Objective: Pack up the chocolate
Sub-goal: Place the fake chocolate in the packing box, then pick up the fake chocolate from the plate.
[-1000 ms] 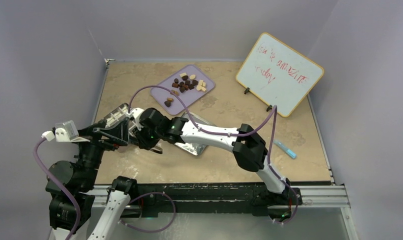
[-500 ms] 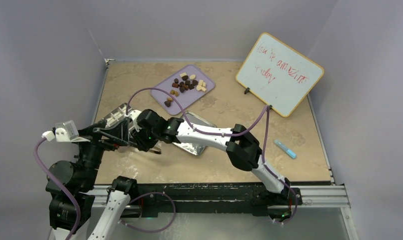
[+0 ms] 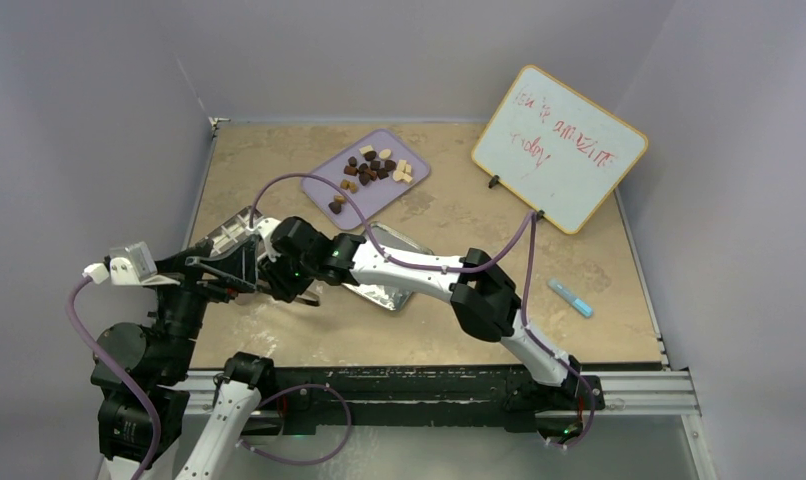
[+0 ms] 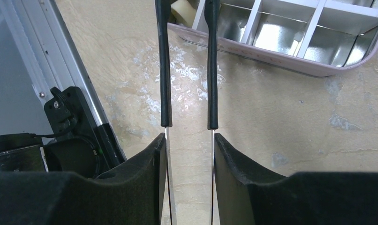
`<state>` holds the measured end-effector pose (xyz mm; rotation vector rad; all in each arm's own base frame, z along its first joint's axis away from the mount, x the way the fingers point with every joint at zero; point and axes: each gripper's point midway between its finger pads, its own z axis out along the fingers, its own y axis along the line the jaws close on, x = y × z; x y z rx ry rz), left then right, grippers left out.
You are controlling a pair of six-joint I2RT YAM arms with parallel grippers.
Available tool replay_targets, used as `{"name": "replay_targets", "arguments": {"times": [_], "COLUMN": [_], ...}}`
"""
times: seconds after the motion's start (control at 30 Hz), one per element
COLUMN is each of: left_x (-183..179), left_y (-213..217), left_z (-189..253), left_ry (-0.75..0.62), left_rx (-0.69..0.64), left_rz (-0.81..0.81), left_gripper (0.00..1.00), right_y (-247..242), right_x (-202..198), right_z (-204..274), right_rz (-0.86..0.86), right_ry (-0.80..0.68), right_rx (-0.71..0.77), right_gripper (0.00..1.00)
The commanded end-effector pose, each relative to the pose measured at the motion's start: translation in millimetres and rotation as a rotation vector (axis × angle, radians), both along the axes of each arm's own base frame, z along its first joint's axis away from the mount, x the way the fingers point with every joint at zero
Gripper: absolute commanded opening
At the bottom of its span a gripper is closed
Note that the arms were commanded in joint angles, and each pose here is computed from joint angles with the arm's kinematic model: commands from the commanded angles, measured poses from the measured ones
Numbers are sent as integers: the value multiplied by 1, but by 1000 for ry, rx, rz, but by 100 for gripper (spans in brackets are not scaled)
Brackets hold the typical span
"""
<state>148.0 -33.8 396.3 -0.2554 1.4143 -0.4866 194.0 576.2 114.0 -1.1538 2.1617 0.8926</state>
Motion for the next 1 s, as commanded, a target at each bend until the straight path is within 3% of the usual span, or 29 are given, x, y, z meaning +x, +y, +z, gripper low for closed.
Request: {"name": "replay_targets", "arguments": {"times": [0.0,0.4,0.6,0.77,0.97], "left_x": [-4,3,13,36,57], "left_y": [2,-3,-10,-14,-18], "left_z": [5,0,-12,-46,-78], "left_ry": [-24,-3,18,87,165], "left_rx": [5,11,8,40,90], "left_rz": [6,-16,-42,-37,-43], "left_gripper": [100,100,100,100,100], "right_y": [11,-30,-83,-144,-172], "right_x": [1,23,73,128,153], "right_z": [41,100,93,73,49], "right_rz": [-1,-68,-210,-356,-398], "right_ry": [-25,-176,-214,-207,-187], "right_rx": [83,106,30,-78,-171], "right_gripper": [40,38,38,38,38]}}
